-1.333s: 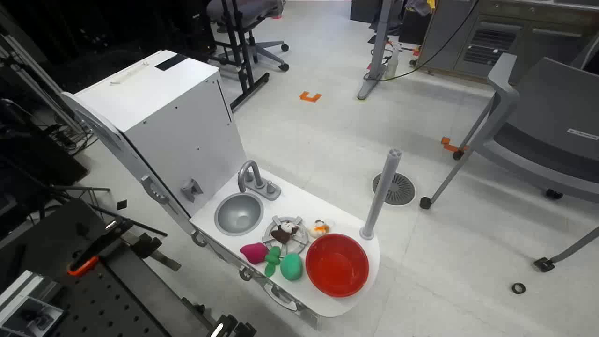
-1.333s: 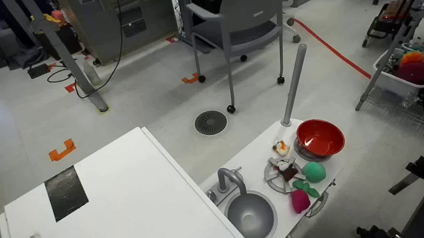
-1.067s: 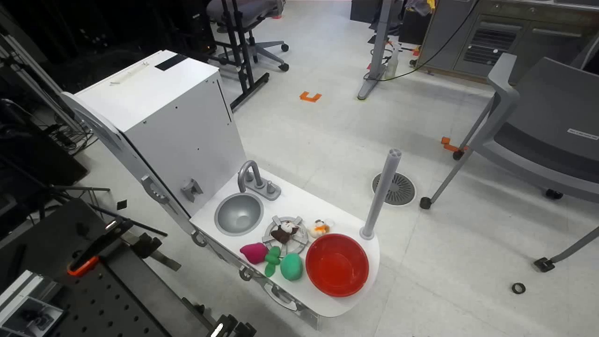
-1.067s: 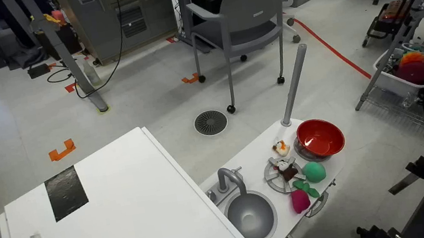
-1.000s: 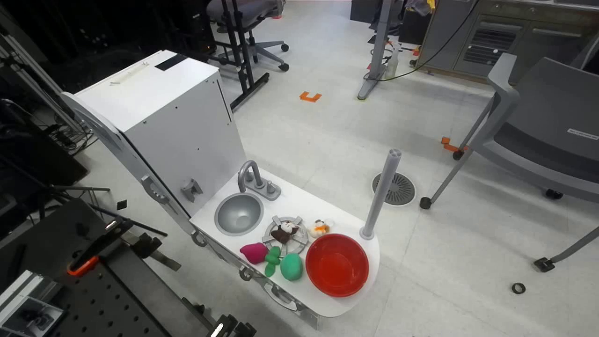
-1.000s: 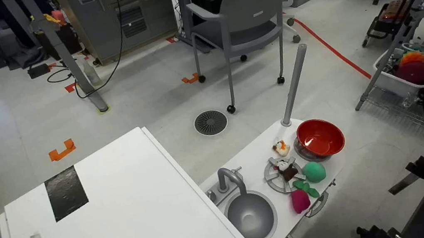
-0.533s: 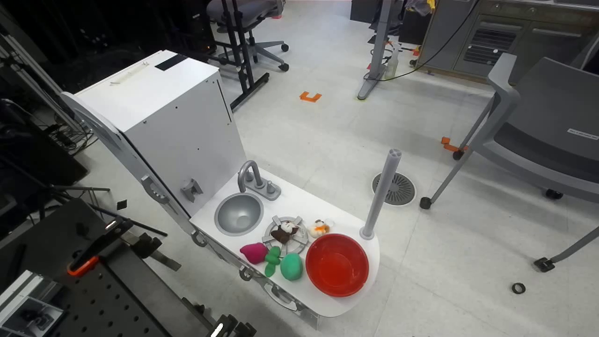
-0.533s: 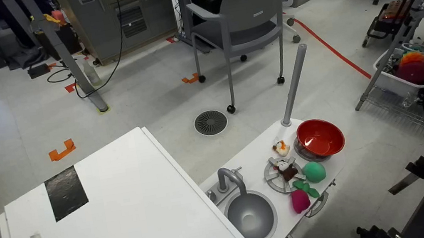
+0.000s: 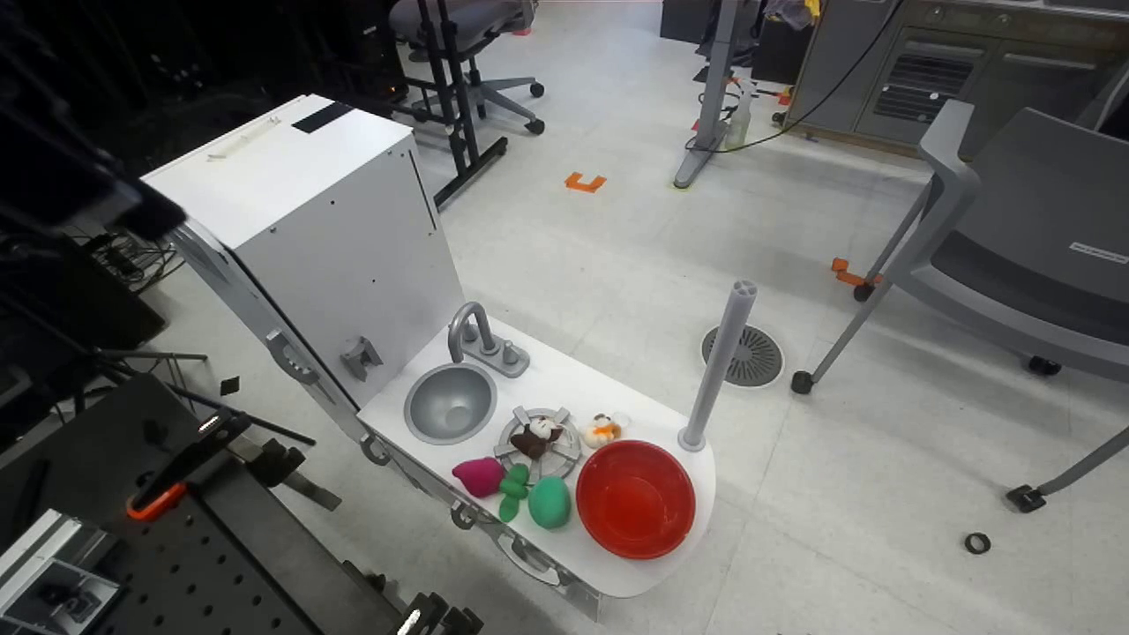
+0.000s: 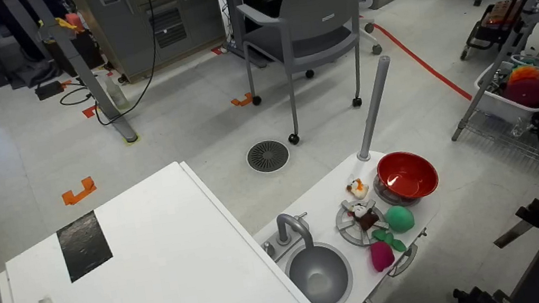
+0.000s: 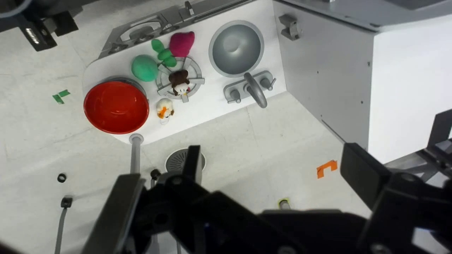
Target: Put the tulip in the red bowl
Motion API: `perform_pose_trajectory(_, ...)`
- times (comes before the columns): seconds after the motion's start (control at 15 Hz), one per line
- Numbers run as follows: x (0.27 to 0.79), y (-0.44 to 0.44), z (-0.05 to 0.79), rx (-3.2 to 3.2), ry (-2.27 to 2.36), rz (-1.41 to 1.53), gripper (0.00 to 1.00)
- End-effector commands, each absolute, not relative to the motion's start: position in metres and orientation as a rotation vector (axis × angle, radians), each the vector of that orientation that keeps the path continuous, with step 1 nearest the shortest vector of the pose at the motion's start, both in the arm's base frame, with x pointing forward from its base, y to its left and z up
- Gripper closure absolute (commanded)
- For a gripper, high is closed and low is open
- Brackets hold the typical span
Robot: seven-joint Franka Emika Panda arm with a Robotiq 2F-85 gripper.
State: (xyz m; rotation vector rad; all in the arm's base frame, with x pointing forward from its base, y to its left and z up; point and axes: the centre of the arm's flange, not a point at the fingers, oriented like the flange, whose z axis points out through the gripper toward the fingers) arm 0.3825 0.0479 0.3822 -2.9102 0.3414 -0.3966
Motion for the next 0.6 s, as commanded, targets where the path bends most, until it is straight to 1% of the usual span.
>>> perform_pose_trajectory(0.0, 0.450, 0.050, 0.321, -2.808, 0.437, -0.436, 0.00)
perform_pose_trajectory(0.2, 0.471, 0.055, 0.271, -2.860, 0.447, -0.386, 0.00)
perform_pose_trajectory(0.53, 0.496, 0.058, 0.170, -3.123, 0.449, -0.148, 0.00)
